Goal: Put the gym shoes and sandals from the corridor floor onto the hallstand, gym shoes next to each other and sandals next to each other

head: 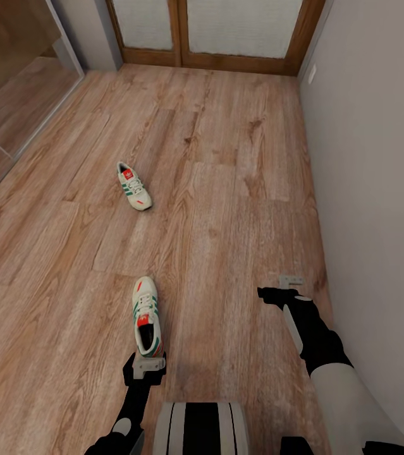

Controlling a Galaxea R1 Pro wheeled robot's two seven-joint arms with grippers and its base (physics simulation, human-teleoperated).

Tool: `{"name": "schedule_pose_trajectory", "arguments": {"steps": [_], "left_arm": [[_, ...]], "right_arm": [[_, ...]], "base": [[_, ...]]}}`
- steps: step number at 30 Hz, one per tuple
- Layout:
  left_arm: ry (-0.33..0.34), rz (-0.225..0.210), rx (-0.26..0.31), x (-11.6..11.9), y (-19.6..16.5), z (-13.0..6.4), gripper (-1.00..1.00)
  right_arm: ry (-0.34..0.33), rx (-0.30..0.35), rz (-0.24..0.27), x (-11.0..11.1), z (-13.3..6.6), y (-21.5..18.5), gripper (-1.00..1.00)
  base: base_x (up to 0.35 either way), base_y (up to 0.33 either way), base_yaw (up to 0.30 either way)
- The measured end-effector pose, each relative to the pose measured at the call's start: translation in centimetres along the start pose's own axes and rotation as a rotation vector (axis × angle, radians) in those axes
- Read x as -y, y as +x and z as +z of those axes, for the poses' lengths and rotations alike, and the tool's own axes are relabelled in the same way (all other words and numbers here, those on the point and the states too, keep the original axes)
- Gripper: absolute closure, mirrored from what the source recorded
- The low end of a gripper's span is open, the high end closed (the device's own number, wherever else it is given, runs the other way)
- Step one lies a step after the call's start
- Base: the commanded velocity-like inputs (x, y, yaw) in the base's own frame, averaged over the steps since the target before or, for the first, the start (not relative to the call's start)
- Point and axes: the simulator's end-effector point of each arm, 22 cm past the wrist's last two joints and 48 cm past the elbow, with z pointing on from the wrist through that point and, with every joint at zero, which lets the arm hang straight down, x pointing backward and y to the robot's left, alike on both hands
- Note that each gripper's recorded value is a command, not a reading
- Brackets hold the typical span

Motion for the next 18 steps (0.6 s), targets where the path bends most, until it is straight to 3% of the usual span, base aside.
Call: {"name": "schedule_pose_trajectory", "arguments": {"steps": [6, 18], "left_arm": [[-0.001, -0.001, 0.0, -0.02, -0.01, -0.01, -1.0], [-0.002, -0.001, 0.0, -0.05, 0.01, 0.0, -1.0]], "right_arm": [[0.0, 0.0, 0.0, 0.0, -0.02, -0.03, -1.0], [0.0, 0.0, 0.0, -0.01, 0.0, 0.01, -1.0]], "base": [[0.177, 0.0, 0.0], [0.018, 0.0, 0.0]]}}
